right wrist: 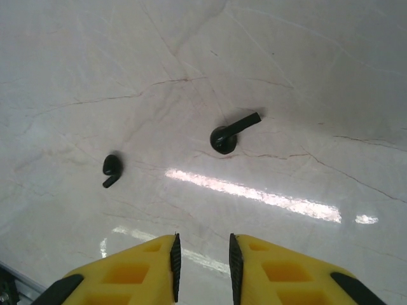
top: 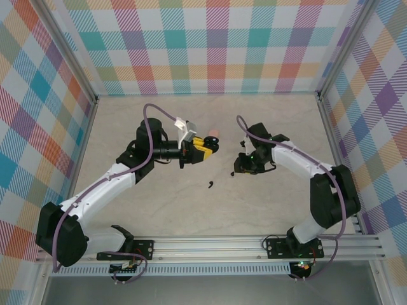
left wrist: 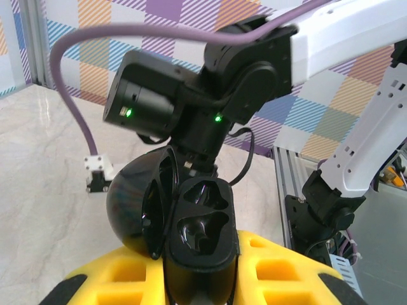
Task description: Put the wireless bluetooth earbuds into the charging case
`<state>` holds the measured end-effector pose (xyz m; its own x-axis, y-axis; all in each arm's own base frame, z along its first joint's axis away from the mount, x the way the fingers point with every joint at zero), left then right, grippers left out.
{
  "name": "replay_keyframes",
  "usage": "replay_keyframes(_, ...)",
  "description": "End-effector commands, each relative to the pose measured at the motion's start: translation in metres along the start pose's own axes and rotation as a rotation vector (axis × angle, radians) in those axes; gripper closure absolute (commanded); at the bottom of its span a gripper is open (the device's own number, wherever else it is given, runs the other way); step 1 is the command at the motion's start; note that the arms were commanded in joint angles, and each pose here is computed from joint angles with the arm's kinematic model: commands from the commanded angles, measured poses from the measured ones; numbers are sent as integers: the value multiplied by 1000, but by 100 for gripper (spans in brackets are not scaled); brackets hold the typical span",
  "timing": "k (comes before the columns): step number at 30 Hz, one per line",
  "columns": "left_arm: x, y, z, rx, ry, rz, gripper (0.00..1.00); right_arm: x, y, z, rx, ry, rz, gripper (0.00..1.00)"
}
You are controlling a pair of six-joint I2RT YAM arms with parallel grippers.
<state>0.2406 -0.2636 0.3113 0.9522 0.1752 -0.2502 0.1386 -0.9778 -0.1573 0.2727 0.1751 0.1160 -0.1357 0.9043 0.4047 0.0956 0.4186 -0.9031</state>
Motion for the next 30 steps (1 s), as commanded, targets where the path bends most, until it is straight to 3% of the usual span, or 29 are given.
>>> replay_keyframes(1,-7,-6,-7,-23,20,4,80,2,11,-7,-11,28,-18,72)
replay_keyframes(15,-5,-5,-5,-15,6,-9,80,-16,45,-11,40,109,71,80)
replay_keyframes(30,0,-2,-5,-5,-10,-14,80,-11,67,-18,63,136,60,82)
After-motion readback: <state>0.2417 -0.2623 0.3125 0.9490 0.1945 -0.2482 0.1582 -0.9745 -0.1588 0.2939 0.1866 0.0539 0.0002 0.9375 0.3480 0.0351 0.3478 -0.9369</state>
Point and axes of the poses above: each hand's point on the last joint's axis, 136 mm out from that joint toward the fingers, its own y axis out along the fingers, its own x axis along the line the jaws close on, z = x × y, the point moved 4 cm from there along -y, back along the fingers, and after that the axes turned 2 degrees about -y, right-handed, at the moved point
